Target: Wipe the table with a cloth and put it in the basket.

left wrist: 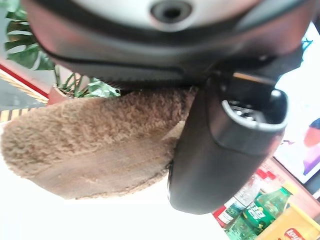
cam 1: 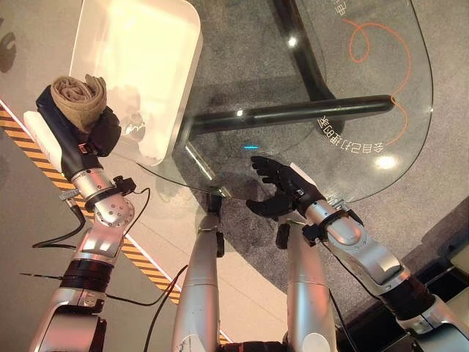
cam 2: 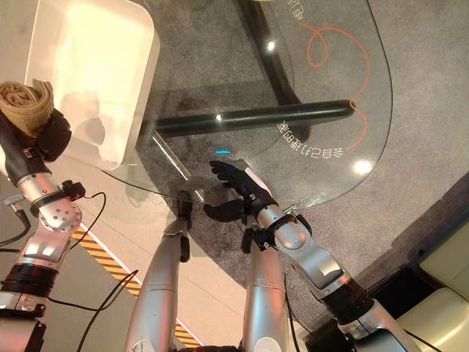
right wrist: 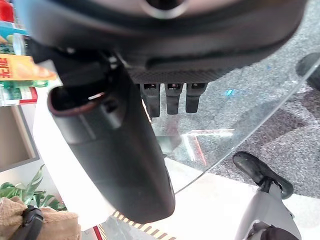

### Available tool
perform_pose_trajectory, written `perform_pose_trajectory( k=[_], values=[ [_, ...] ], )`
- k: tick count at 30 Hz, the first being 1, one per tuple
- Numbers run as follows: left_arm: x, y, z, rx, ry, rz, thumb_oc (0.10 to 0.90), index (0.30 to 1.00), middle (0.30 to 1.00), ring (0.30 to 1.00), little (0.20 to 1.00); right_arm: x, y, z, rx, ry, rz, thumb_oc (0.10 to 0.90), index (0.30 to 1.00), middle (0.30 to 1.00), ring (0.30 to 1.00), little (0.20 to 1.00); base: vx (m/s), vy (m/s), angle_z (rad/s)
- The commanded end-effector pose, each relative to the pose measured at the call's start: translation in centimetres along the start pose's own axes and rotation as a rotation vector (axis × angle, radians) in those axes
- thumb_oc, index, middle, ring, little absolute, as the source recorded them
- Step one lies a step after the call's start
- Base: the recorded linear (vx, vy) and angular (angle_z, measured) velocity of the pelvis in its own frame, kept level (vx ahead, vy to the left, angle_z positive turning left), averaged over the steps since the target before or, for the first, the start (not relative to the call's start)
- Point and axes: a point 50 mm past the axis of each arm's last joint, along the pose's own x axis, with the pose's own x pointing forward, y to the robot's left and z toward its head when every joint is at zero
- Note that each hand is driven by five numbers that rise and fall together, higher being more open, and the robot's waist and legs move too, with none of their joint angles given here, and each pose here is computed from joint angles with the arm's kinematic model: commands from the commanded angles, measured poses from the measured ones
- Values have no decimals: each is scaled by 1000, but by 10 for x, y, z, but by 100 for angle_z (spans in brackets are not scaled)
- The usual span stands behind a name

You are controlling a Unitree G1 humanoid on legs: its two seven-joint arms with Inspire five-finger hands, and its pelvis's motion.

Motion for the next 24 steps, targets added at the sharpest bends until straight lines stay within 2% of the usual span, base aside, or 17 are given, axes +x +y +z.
perform_pose_trajectory(
  k=[1,4,7,18,24],
  values=[
    [38,24,44,-30,-264,184,100,300,300,300,200,-5,19,19,23,-83,143,800,900,900,900,900,14,49,-6],
    [44,18,45,3,-248,162,100,300,300,300,200,-1,21,20,27,-67,181,800,900,900,900,900,8,30,-8],
    [52,13,43,118,-266,140,100,300,300,300,200,2,23,20,17,-50,225,800,900,900,900,900,3,31,-2],
    [62,4,30,117,-160,151,100,300,300,300,200,6,17,22,17,-56,258,800,900,900,900,900,-6,27,-3],
    [64,-7,21,23,-19,144,100,300,300,300,200,13,15,28,20,-69,233,800,900,900,900,900,-5,1,0]
  ],
)
